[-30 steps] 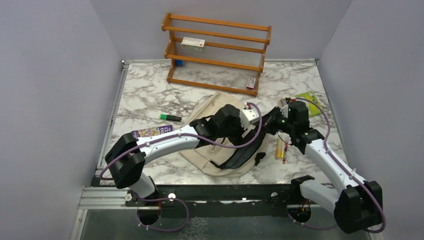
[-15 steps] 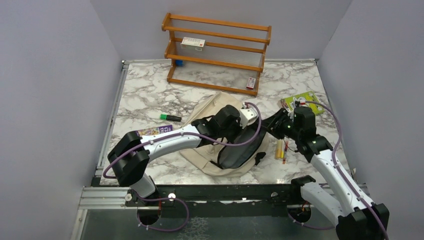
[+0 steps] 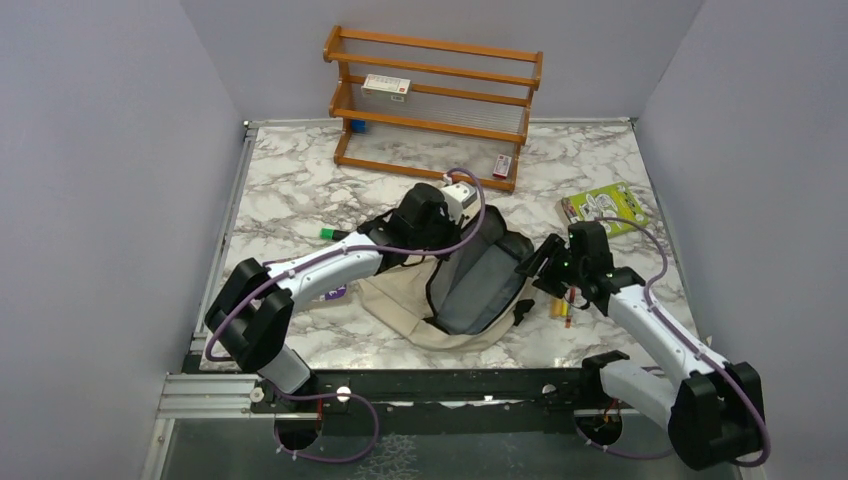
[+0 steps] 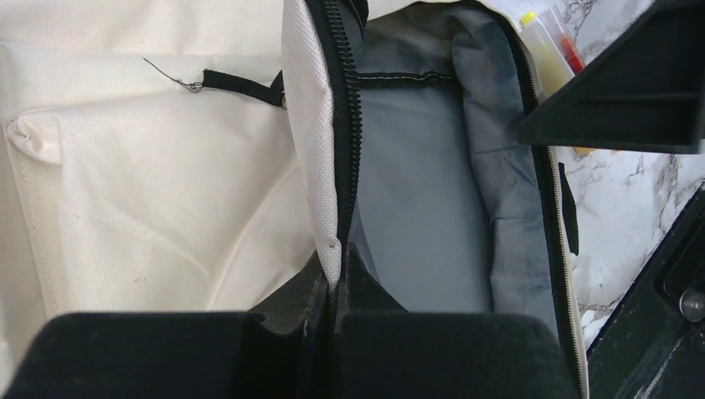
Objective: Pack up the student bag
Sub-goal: Unzip the student bag at the center of the board.
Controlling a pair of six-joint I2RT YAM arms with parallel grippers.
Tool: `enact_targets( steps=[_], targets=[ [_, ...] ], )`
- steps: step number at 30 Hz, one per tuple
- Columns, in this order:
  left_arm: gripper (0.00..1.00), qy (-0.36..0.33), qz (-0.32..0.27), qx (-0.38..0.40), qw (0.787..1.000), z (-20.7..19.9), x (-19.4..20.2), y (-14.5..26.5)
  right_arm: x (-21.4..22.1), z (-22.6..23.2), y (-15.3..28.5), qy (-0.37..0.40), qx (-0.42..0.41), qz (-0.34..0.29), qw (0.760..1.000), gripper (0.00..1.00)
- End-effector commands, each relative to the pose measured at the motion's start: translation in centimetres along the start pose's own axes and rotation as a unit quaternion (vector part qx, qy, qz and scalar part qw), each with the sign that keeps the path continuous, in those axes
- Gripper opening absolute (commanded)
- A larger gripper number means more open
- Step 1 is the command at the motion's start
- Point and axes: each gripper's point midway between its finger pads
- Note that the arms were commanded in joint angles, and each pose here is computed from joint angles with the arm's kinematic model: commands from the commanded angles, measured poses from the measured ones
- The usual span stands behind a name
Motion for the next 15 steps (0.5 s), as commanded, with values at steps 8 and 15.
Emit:
enact_targets(
  steps=[8, 15],
  targets=[
    [0.0, 0.036, -0.049, -0.007, 0.998, 3.5, -3.2, 2.6, 0.7, -1.2, -4.0, 0.018, 0.013, 0.028, 0.999, 0.39],
    [0.0, 0.078, -0.089, -0.057, 0.991, 9.1, -4.8, 6.0, -0.2, -2.0, -3.1, 0.019, 0.039, -0.002, 0.999, 0.07]
  ],
)
Point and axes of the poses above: each gripper's point midway between its finger pads, its own y axis back along the fingers, its own z axis along the line the jaws close on, x = y × z, and after that the axes turned 11 degrees about y, right-handed
